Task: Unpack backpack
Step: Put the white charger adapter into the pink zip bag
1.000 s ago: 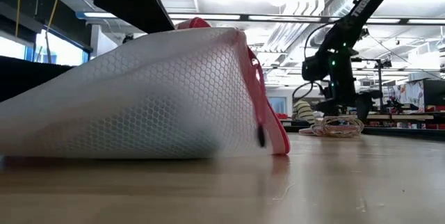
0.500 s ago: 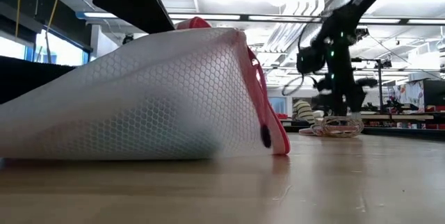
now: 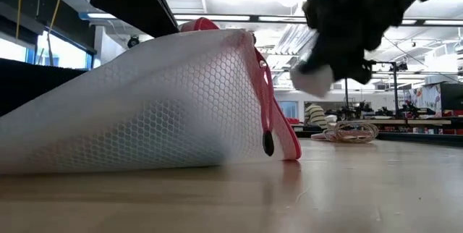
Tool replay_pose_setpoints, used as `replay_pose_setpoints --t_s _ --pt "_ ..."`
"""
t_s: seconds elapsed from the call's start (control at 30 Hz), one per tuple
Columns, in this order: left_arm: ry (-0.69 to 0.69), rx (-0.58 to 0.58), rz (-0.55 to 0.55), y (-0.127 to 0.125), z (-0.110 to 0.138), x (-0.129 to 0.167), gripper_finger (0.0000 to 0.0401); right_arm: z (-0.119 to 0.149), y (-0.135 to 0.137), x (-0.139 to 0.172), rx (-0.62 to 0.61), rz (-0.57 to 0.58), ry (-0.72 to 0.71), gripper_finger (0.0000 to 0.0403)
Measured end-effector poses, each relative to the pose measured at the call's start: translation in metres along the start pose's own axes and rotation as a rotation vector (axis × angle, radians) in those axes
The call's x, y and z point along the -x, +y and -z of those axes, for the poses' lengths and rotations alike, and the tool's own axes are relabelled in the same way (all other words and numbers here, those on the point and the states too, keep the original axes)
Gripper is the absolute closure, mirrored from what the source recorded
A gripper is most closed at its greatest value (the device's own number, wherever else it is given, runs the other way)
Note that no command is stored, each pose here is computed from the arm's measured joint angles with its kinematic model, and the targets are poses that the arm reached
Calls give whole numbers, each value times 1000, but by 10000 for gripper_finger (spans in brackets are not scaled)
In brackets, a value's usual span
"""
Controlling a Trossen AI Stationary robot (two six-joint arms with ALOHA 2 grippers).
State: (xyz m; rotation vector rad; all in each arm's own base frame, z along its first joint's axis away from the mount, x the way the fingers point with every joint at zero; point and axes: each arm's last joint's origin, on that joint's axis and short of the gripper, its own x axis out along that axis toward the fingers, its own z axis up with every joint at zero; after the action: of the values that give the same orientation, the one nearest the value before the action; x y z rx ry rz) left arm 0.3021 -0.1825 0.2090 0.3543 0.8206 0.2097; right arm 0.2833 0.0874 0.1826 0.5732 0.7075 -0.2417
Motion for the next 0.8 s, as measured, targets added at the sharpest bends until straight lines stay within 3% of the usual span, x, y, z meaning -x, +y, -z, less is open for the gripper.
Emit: replay_pose_setpoints --t_s 0.17,0.33,0.43,0.57,0.67,0.73,0.8 --pt "-5 36 5 -2 0 2 401 -14 21 -48 14 106 -73 254" --pt "-14 27 13 -7 2 6 401 -45 19 -97 -24 160 -92 254" --pt "-18 20 17 -10 2 8 401 -60 17 -117 15 154 -71 247" --pt "-27 3 9 -12 3 11 398 -79 23 -125 75 84 -50 135" --pt "-33 0 -3 -13 4 12 384 -86 26 -123 97 117 -51 50" --pt "-31 -5 -5 -13 4 13 371 -86 29 -120 127 176 -45 19" --pt "-31 -8 6 -15 5 14 355 -84 33 -117 155 222 -33 20"
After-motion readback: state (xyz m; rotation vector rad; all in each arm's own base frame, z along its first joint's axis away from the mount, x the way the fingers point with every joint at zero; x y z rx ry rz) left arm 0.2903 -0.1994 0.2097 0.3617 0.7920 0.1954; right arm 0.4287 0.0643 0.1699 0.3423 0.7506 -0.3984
